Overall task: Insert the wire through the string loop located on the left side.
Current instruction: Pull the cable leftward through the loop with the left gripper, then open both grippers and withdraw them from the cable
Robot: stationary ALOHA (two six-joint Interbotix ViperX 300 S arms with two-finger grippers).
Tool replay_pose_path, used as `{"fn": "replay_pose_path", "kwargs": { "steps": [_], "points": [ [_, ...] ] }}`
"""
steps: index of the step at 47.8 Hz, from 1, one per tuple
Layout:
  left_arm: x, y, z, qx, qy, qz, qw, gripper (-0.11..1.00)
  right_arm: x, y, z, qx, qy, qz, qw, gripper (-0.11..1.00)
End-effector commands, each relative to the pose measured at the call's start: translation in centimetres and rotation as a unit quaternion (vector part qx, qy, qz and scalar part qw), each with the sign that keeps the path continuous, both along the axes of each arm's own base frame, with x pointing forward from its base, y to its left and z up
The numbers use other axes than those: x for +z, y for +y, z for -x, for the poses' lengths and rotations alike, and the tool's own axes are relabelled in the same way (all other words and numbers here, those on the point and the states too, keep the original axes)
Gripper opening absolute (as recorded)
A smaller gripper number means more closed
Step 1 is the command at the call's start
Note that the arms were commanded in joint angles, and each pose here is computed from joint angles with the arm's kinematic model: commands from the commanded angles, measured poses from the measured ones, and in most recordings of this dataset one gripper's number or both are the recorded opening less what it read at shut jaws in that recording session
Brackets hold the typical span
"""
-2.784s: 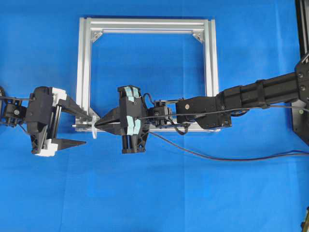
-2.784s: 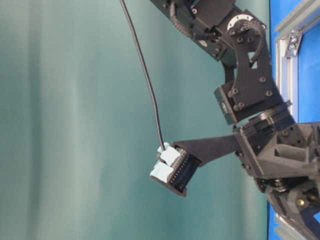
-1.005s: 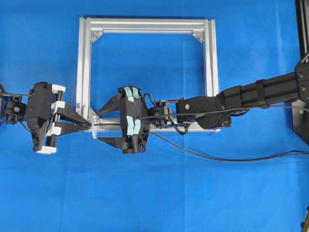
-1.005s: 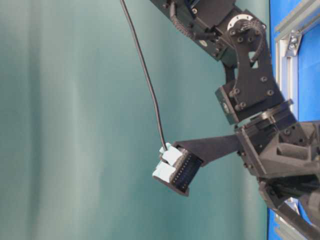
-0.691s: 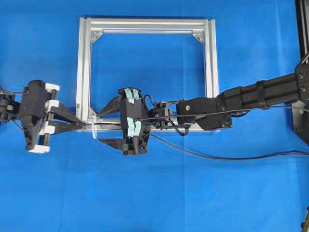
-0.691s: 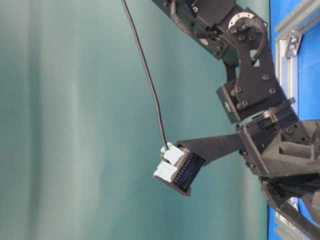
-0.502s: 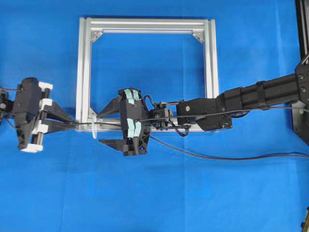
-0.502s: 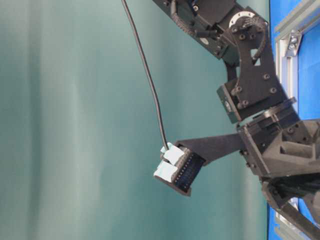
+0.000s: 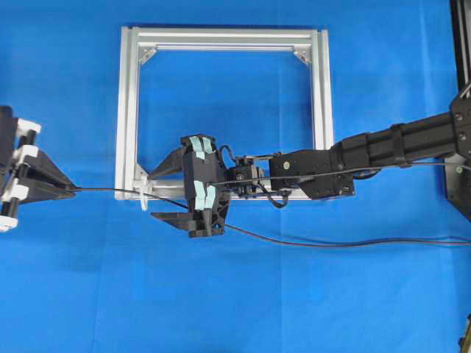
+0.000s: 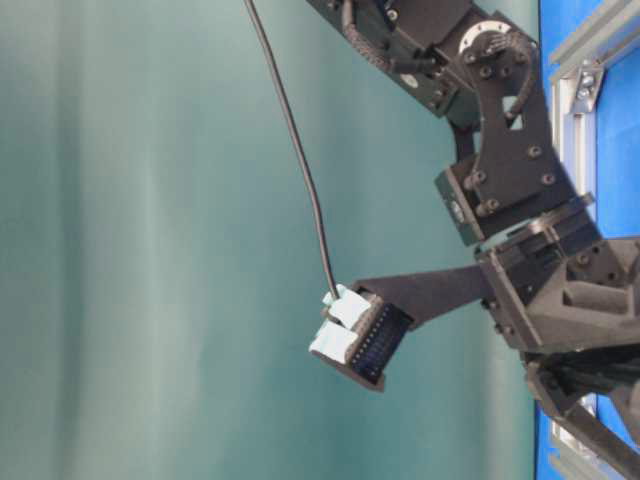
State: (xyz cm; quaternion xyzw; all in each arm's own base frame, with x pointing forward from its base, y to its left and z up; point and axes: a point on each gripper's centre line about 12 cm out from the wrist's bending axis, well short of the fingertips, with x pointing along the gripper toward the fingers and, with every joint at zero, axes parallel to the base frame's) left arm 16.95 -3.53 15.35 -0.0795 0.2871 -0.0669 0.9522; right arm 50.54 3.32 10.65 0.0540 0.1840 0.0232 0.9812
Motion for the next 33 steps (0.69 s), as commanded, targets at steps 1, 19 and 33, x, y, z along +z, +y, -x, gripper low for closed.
{"fn": "replay_pose_path", "kwargs": {
  "steps": [1, 19, 33],
  "points": [
    [0.6, -0.1, 0.0, -0.003, -0.015, 0.003, 0.9999, 0.07, 1.6, 0.2, -0.2, 0.002, -0.018, 0.0, 0.9998, 0.95],
    [-0.4, -0.2, -0.1, -0.003, 0.016, 0.001, 0.9999, 0.07, 1.7, 0.3, -0.2, 0.003, -0.021, 0.0, 0.9998, 0.95],
    [-2.0, -0.2, -0.1, 0.016, 0.071, 0.016, 0.9972, 0.08, 1.7, 0.4, -0.2, 0.005, -0.021, 0.0, 0.9998, 0.95]
  ]
}}
